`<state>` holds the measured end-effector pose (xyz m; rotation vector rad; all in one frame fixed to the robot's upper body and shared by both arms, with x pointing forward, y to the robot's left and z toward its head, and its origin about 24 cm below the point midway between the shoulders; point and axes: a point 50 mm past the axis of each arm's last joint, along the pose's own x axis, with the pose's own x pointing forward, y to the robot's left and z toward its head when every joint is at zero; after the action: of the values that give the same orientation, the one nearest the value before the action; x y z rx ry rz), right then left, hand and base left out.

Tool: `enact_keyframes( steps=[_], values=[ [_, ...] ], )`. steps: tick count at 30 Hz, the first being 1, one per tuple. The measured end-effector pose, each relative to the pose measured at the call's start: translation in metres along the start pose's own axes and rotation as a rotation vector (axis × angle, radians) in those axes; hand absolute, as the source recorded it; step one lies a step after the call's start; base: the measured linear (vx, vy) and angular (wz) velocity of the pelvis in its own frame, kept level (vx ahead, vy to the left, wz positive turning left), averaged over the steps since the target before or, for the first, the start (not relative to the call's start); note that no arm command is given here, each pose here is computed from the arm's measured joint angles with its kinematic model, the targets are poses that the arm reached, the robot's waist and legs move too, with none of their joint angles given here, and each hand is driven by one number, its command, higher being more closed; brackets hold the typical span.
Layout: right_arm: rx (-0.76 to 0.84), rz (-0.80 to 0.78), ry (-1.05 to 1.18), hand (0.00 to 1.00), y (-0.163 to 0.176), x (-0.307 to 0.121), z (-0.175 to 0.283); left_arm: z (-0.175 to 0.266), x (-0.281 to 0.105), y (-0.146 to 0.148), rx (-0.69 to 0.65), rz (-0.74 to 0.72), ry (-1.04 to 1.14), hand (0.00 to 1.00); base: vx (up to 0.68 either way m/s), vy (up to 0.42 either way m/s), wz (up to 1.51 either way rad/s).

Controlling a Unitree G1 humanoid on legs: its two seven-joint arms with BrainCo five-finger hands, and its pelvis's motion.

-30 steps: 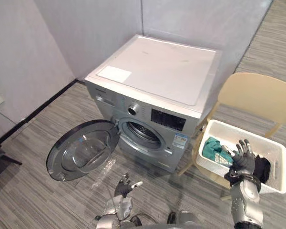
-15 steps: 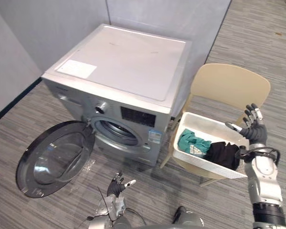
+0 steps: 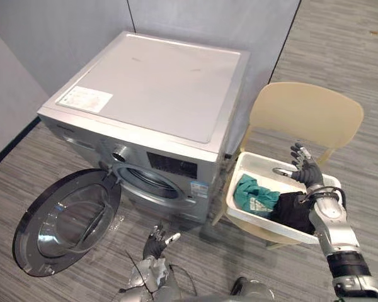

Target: Pick up the laundry basket with both hands and put the clothes into the washing machine.

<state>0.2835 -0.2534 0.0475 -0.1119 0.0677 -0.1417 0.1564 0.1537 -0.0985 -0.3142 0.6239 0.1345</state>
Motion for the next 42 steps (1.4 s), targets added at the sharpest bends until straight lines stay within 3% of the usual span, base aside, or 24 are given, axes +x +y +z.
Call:
enact_keyframes(
  steps=[9,17,26,42],
  values=[
    [-0.185,0.096,0.073,0.00,0.015,0.005,-0.014,0.029,0.004,0.002,0.057,-0.042,-0.103,0.00,0.07,0.145,-0.13],
    [-0.397,0.007,0.008,0.00,-0.020,0.033,0.027,0.033,0.006,-0.010,0.078,-0.088,-0.130,0.00,-0.04,-0.018,-0.03],
    [-0.459,-0.077,-0.052,0.00,-0.033,0.056,0.063,0.041,0.006,-0.011,0.075,-0.088,-0.164,0.00,-0.04,-0.016,-0.05],
    [-0.497,-0.092,-0.072,0.00,-0.035,0.067,0.081,0.061,0.012,-0.008,0.020,-0.013,-0.239,0.00,0.00,-0.003,-0.01]
  ],
)
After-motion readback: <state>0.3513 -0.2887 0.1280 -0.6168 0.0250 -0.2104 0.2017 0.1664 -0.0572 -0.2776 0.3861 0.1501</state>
